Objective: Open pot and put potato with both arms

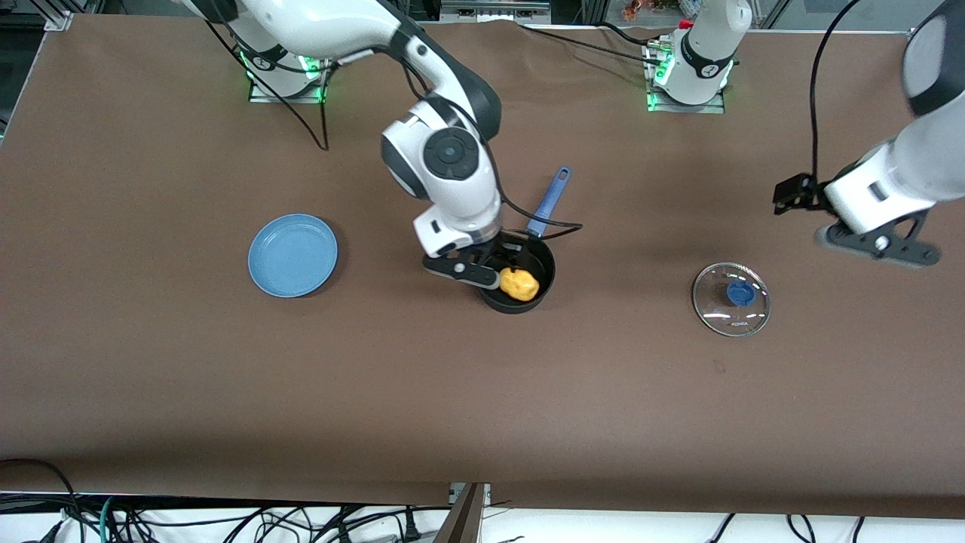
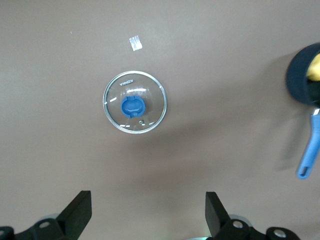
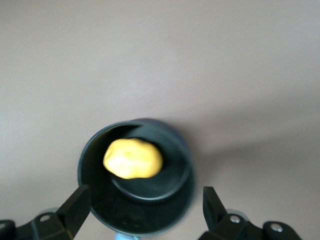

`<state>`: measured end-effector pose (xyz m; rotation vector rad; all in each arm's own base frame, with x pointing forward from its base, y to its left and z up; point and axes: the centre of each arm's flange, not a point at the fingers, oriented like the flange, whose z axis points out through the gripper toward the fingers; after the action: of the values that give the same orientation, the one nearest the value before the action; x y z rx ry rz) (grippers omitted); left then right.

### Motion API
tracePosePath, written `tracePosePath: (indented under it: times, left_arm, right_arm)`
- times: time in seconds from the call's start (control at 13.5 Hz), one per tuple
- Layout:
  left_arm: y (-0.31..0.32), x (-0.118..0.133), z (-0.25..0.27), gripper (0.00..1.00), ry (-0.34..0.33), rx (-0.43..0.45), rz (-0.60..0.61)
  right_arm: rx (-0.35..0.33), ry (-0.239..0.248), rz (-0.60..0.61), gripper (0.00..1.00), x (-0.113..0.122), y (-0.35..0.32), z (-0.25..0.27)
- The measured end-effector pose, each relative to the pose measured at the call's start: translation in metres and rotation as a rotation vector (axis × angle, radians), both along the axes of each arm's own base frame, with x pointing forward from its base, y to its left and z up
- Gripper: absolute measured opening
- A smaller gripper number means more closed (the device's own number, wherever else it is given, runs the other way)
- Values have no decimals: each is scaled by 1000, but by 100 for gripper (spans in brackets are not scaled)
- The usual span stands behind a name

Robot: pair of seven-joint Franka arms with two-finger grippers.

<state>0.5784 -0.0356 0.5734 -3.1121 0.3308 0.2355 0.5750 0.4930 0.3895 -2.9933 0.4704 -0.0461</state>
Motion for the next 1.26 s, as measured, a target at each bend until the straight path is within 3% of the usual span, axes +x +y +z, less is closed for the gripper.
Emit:
tracePosePath:
  times: [0.22, 0.52, 0.67, 0.89, 1.11, 1.26]
  left_arm:
    - [21, -14, 13, 100, -15, -46, 64]
    - [16, -14, 9, 100, -24, -7, 69]
    - [3, -16, 12, 100, -31, 8, 86]
    - [5, -17, 13, 100, -34, 10, 99]
    - [7, -16, 13, 100, -34, 10, 105]
    - [7, -16, 13, 100, -34, 10, 106]
  right_arm:
    - [-50, 35, 46, 100, 29, -81, 61]
    - [-17, 67, 106, 100, 43, -201, 136]
    - [-28, 74, 166, 100, 27, -265, 176]
    - [-41, 85, 251, 100, -17, -348, 225]
    - [-43, 79, 319, 100, -55, -404, 242]
    - [-45, 75, 349, 100, -60, -419, 243]
